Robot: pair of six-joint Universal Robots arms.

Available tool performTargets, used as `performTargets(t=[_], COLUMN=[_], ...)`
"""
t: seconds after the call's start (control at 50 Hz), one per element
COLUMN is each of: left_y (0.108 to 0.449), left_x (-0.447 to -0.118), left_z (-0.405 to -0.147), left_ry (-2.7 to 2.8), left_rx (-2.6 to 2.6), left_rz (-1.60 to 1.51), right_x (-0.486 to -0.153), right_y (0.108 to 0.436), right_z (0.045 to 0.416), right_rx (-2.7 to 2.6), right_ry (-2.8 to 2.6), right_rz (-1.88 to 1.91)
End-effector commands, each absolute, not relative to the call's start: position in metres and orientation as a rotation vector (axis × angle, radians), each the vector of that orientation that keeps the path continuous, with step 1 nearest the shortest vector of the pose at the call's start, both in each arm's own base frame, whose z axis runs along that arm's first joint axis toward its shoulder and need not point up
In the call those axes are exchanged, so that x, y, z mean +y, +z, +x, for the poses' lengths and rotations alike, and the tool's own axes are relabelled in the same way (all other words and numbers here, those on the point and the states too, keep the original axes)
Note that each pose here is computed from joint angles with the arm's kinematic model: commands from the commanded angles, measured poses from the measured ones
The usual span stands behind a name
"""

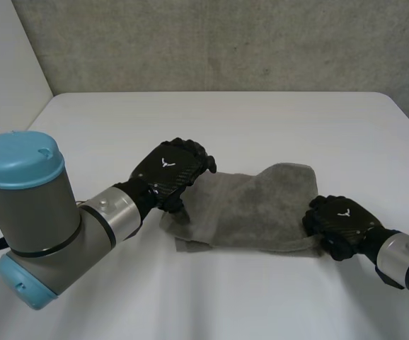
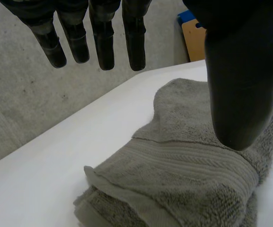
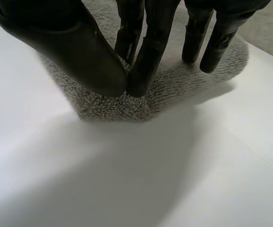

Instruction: Fold the towel.

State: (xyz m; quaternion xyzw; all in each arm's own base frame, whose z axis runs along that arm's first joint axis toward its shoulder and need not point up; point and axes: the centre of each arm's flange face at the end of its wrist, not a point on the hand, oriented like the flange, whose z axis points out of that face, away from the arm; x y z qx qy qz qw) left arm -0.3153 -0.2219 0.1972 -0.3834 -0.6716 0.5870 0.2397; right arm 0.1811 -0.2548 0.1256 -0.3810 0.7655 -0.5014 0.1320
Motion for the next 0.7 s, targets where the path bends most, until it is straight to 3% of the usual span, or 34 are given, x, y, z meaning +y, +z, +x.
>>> performTargets(t=[0.02,0.2,0.34,0.38,0.52,0.64,0.7], left_y=[0.19,0.182,0.182,0.184,0.188,0.195,0.2], left_x=[-0.218,-0.213,-0.213,-0.213,-0.216,-0.222,-0.225], left_z=[-0.313,-0.31,-0.309,-0.309,-0.307,-0.301,-0.297], left_ry=[1.582,1.55,1.552,1.559,1.576,1.615,1.634], left_rx=[-1.859,-1.884,-1.885,-1.881,-1.877,-1.881,-1.881], left_rz=[-1.051,-1.052,-1.052,-1.049,-1.042,-1.019,-1.006], right_x=[-0.262,-0.284,-0.293,-0.292,-0.266,-0.228,-0.217], right_y=[0.137,0.165,0.192,0.2,0.238,0.241,0.235], right_z=[0.16,0.114,0.11,0.118,0.196,0.263,0.278], right_rx=[2.248,2.275,2.241,2.211,1.947,1.786,1.76], right_ry=[-1.522,-1.614,-1.647,-1.649,-1.647,-1.585,-1.551], right_rz=[-1.044,-0.923,-0.98,-1.006,-1.16,-1.283,-1.315])
